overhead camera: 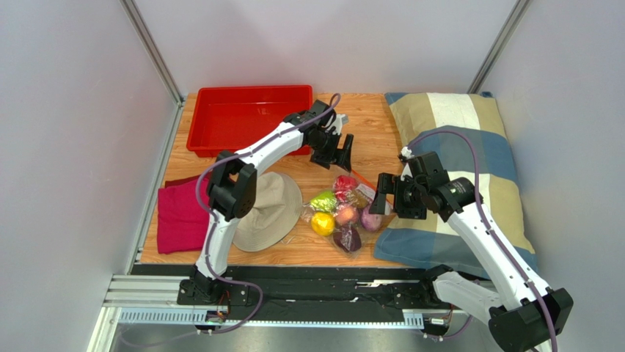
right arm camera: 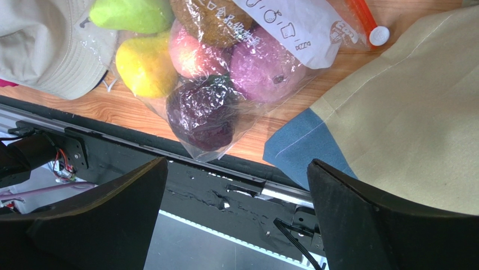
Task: Open the zip-top bag and remove the fake food
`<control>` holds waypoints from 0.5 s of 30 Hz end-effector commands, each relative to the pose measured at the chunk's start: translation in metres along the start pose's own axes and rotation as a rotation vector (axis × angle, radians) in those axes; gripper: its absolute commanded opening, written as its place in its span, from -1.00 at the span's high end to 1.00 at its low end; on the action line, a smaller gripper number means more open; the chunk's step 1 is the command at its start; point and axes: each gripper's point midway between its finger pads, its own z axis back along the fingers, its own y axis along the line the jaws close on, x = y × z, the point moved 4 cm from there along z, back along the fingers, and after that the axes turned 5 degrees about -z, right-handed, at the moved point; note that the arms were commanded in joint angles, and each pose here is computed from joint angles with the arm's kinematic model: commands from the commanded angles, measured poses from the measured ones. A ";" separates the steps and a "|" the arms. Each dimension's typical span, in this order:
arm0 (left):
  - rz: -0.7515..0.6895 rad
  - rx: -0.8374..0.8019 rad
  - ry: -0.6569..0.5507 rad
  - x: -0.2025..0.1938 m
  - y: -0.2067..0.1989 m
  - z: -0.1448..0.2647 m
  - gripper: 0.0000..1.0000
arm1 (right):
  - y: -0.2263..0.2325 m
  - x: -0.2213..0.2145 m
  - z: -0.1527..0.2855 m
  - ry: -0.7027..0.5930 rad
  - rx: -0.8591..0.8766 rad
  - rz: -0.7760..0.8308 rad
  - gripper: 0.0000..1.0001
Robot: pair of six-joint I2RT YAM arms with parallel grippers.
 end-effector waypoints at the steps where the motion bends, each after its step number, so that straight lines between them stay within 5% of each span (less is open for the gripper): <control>1: 0.087 -0.052 -0.025 0.017 -0.008 -0.016 -0.85 | -0.001 0.009 0.000 0.002 0.019 0.016 -1.00; 7: 0.151 -0.126 -0.012 0.017 -0.002 -0.048 -0.80 | -0.010 0.017 0.000 0.009 0.041 -0.020 -1.00; 9: 0.167 -0.182 -0.026 0.020 -0.006 -0.054 -0.59 | -0.013 0.016 -0.002 0.023 0.040 -0.028 -1.00; 10: 0.174 -0.198 -0.029 0.021 -0.006 -0.056 -0.15 | -0.015 0.017 -0.002 0.025 0.037 -0.039 -1.00; 12: 0.187 -0.243 -0.041 0.023 -0.007 -0.055 0.30 | -0.019 0.017 -0.005 0.035 0.035 -0.060 -1.00; 13: 0.199 -0.250 -0.032 0.018 -0.005 -0.055 0.81 | -0.019 0.018 -0.005 0.036 0.038 -0.065 -1.00; 15: 0.191 -0.271 -0.070 0.025 -0.009 -0.037 1.00 | -0.018 0.020 -0.008 0.050 0.062 -0.094 -1.00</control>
